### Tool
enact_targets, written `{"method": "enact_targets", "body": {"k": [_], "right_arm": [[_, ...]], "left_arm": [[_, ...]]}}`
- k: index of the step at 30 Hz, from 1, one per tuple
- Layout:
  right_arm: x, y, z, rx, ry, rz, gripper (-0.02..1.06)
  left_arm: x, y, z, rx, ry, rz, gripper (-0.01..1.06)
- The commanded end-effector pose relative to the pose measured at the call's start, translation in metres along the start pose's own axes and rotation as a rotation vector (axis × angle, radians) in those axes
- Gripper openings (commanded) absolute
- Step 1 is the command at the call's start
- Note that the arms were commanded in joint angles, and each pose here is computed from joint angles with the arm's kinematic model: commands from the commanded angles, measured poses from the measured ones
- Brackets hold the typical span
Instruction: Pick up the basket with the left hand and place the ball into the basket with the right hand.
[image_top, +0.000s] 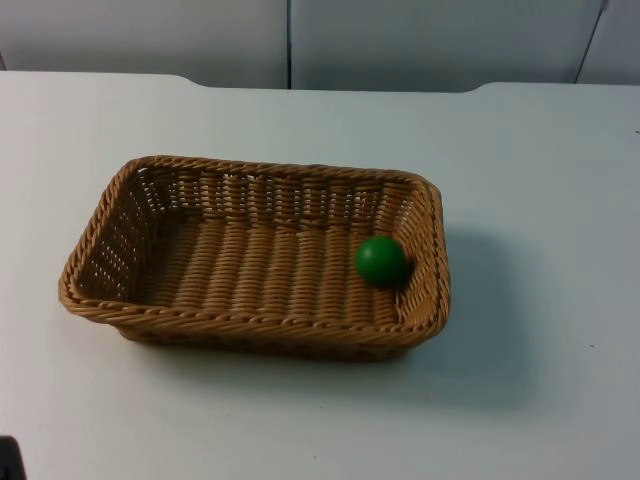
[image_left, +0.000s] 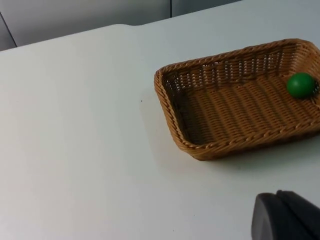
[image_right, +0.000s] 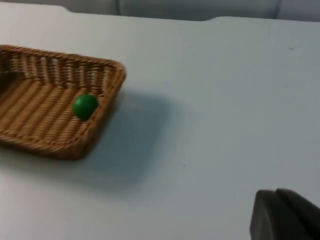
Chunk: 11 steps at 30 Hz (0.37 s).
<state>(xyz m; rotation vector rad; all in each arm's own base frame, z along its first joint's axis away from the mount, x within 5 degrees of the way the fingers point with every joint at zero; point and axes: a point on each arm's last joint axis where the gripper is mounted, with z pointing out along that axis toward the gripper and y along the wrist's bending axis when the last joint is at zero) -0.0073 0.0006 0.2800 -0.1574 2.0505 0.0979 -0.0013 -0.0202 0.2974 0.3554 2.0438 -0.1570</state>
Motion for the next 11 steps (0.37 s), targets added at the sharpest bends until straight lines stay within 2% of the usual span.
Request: {"method": "enact_targets", "body": {"k": [1,6,11], "right_arm": [[0.001,0.001,0.001,0.049,-0.007,0.028,0.00],[0.000,0.001,0.001,0.163,-0.007,0.088,0.00],[0.000,0.002,0.001,0.179,-0.007,0.098,0.00]], "left_arm": [[0.000,0.000,0.001,-0.007,-0.011,0.004,0.00],[0.005,0.002,0.008,-0.007,-0.004,-0.007,0.00],[0.011,0.001,0.012,0.007,0.052,-0.015,0.00]]}}
